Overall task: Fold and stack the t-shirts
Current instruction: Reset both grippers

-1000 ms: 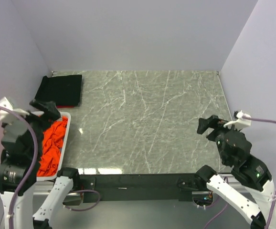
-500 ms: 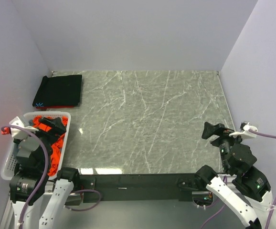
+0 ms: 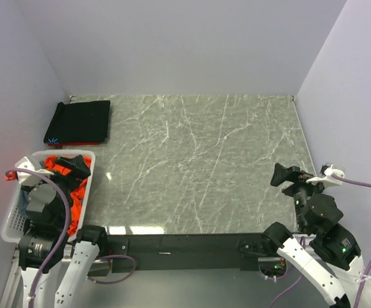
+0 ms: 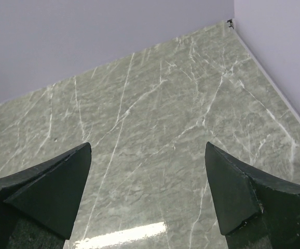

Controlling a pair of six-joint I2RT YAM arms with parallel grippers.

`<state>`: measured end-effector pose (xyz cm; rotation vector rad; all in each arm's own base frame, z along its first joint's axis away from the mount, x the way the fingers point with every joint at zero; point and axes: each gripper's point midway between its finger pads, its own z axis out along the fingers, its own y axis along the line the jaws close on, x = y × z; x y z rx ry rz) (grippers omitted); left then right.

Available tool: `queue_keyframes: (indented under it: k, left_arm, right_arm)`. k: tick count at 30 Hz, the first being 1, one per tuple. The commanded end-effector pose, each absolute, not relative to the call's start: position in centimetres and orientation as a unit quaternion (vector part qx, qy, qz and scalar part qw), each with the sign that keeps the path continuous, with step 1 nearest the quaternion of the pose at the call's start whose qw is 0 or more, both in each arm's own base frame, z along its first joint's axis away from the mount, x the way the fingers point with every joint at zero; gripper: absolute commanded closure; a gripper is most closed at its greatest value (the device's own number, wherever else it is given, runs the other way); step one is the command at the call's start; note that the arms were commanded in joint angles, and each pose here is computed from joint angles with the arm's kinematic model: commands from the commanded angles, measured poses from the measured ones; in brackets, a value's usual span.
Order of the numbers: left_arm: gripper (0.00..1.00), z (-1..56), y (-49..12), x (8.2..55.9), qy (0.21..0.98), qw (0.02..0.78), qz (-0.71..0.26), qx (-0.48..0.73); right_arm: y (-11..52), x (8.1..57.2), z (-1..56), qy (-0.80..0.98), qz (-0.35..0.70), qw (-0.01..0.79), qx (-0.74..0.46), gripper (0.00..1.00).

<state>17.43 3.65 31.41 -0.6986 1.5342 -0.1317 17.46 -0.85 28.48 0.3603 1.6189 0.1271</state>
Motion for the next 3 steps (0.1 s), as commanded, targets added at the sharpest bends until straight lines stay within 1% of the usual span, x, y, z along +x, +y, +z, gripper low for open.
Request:
queue_keyframes:
  k: [1,3]
  left_arm:
    - [0.01,32.39,3.57,18.26,0.667,0.675,-0.064,-0.309]
    - [0.01,32.39,3.61,18.36,0.667,0.675,-0.062,-0.309]
  right_arm:
    - [-1.15,17.78,29.42,0.702,0.054,0.689,0.17,0.04]
    - [-0.75,17.86,29.57,0.703,0.059,0.692,0.157,0.04]
